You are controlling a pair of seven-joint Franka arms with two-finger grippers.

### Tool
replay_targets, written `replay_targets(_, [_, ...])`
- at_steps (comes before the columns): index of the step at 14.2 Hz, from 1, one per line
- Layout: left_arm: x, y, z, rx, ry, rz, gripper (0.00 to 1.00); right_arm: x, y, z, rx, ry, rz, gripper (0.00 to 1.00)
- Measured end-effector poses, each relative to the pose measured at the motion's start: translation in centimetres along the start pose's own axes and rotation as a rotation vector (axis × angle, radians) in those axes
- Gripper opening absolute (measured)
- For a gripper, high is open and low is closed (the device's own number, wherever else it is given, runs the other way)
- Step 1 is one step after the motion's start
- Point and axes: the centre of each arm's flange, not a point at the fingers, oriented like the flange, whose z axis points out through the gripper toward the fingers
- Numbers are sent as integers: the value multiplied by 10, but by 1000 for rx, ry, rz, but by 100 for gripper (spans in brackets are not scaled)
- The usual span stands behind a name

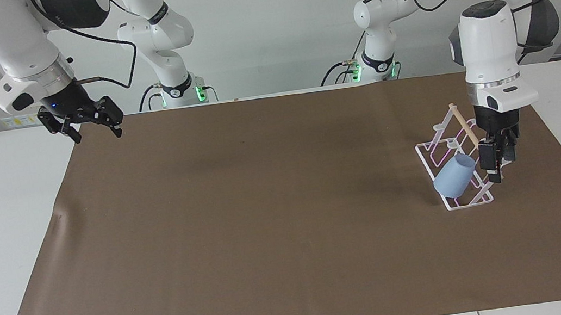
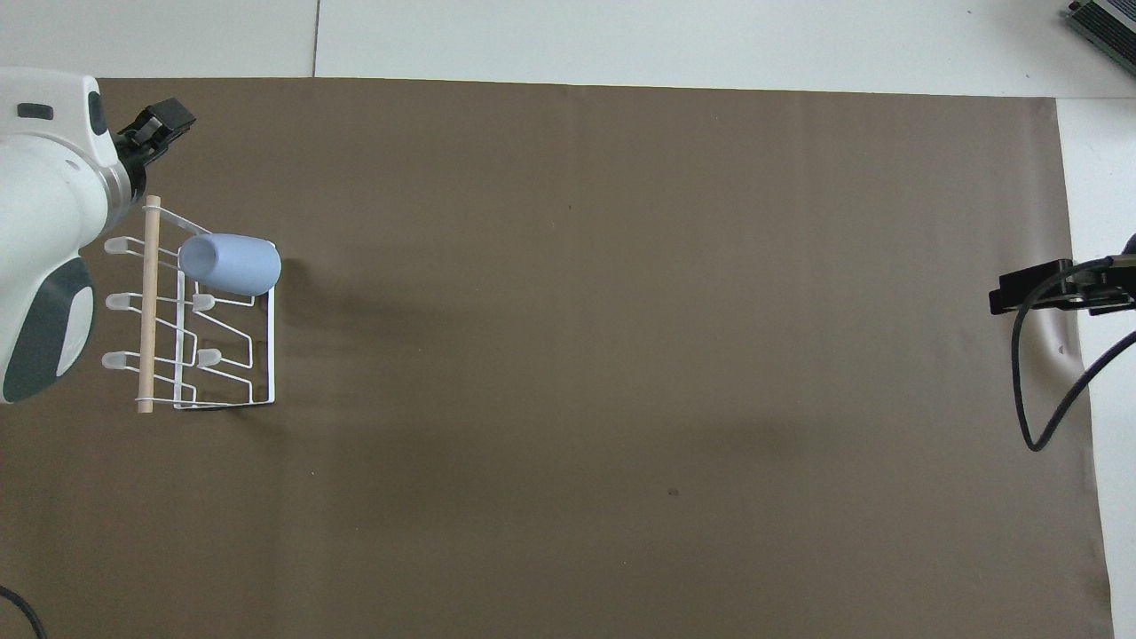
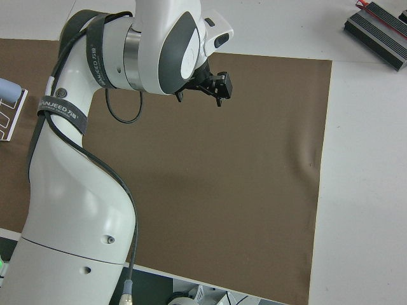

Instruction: Hang cup on cup holder

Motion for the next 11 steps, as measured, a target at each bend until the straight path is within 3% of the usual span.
replay_targets(6, [24, -19, -36, 32, -230, 258, 100, 0, 0, 0, 0, 0, 0, 100])
replay_targets(11, [24, -26, -71, 68, -408, 467, 100, 0, 0, 0, 0, 0, 0, 100])
